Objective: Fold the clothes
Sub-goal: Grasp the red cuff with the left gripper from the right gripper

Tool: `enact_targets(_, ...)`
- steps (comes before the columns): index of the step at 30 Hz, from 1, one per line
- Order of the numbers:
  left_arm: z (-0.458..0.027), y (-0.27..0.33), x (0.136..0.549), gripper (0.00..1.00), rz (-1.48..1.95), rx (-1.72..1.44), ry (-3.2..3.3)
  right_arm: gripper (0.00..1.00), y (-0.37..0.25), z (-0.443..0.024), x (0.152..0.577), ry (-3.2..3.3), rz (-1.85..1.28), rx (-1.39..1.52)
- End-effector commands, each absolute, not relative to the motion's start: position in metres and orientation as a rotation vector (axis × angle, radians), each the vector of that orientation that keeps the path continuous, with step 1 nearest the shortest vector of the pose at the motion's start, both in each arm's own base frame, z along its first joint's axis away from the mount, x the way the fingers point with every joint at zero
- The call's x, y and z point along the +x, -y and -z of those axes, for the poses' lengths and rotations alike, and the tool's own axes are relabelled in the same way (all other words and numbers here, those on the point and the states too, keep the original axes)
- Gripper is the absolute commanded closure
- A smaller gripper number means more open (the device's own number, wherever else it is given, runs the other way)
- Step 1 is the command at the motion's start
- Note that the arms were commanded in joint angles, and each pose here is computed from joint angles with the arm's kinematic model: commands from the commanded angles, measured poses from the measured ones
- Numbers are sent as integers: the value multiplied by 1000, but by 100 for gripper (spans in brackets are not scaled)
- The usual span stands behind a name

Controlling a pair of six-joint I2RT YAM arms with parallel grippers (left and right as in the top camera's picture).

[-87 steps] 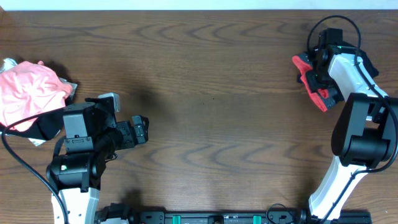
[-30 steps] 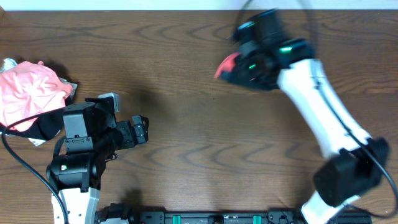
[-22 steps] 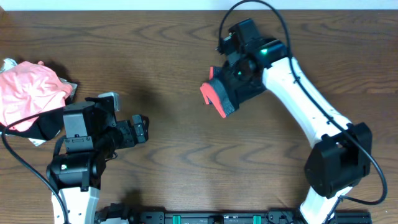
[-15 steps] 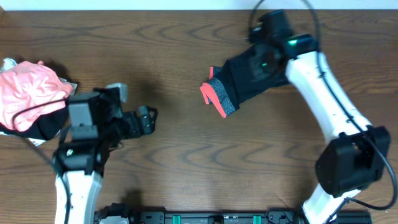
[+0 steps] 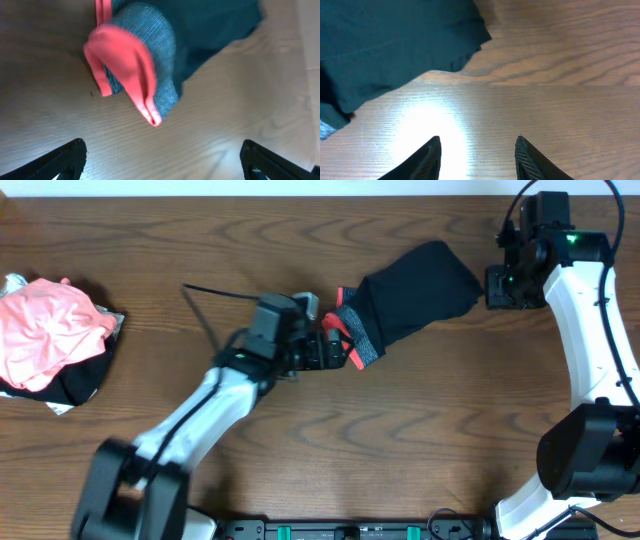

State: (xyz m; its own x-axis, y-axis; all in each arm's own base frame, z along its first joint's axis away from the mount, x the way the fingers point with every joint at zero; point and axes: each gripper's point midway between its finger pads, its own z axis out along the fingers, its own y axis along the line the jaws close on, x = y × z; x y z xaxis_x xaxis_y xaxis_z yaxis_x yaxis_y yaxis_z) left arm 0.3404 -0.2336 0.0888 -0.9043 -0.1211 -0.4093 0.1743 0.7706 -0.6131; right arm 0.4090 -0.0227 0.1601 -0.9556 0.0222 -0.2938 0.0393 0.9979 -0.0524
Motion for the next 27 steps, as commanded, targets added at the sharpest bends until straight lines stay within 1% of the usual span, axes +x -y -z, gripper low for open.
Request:
enact_targets(1, -60, 245, 347, 2, 949, -67, -2582, 55, 26, -171, 409, -2813, 81, 75)
enact_targets(5, -43, 259, 355, 2, 978, -32, -2559, 55, 24, -171, 410, -2812, 70, 71)
enact_targets(11, -50, 267, 368, 2, 1011, -8, -2479, 55, 24, -171, 410, -2811, 70, 71)
enact_targets(22, -51, 277, 361, 2, 1064, -66, -2500, 55, 24, -172, 411, -2805, 70, 71)
enact_targets(27, -53, 286, 360, 2, 1050, -45, -2478, 54, 24, -172, 411, -2806, 70, 71)
